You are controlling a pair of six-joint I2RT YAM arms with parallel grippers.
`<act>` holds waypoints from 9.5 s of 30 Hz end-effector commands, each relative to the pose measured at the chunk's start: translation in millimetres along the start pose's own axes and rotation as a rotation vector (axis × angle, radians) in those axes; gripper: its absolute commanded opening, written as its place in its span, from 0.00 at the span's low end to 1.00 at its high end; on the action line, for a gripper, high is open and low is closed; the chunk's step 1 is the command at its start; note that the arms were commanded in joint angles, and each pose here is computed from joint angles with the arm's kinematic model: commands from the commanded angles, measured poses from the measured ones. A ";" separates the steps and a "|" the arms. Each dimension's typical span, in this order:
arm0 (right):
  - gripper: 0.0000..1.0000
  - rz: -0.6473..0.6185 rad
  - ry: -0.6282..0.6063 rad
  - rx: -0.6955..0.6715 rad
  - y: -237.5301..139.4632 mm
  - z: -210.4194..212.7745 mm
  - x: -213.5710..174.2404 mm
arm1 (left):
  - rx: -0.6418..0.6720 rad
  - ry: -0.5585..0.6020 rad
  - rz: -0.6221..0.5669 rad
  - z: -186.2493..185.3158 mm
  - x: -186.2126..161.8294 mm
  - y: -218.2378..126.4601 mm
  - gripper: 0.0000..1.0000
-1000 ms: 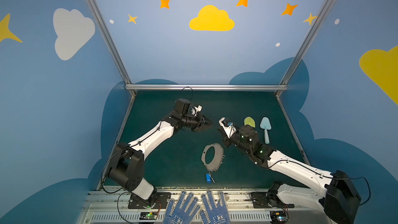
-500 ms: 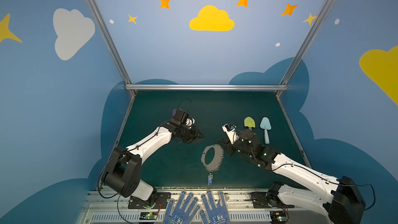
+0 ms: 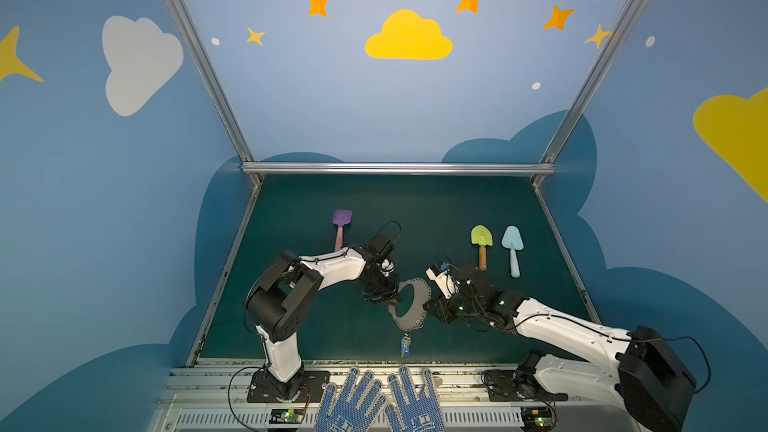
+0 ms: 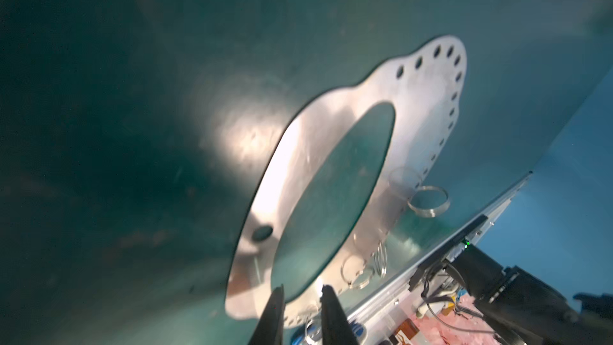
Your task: Put the keys on the keyring
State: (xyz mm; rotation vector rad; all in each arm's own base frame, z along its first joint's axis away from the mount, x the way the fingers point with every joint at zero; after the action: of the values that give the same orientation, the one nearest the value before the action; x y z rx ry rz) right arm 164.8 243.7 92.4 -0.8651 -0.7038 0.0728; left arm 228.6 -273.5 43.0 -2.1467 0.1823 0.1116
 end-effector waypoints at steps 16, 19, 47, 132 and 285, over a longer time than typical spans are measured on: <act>0.34 0.137 0.072 0.080 17.2 5.5 -24.4 | 0.077 0.062 -0.039 4.8 57.7 31.3 0.12; 0.35 0.146 0.080 0.071 18.9 3.9 -26.9 | 0.062 0.068 -0.064 -0.8 58.4 23.1 0.17; 0.42 -0.053 0.376 -0.296 -32.5 -74.2 0.3 | 0.313 0.588 -0.037 -25.8 -65.7 -6.5 0.34; 0.35 -0.323 0.337 0.025 -70.2 -53.9 25.8 | 0.435 0.743 -0.008 -62.1 -44.4 -60.1 0.04; 0.00 -0.557 -0.711 0.177 -84.3 87.7 121.6 | -0.433 0.835 -0.425 -164.5 -19.9 -218.9 0.04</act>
State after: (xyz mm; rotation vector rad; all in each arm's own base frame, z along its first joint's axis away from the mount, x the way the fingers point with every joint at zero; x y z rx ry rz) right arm 190.5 283.9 259.6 -0.3914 -1.5322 -0.0895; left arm 241.5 -286.0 291.1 -2.4292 0.2519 -1.0021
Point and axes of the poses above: each gripper's point midway between its finger pads, its own y axis out along the fingers, its own z axis along the line the jaws close on, x = y × z, the point moved 2 cm from there along -y, back along the fingers, and after that the axes turned 2 degrees about y, right-handed, at the moved point
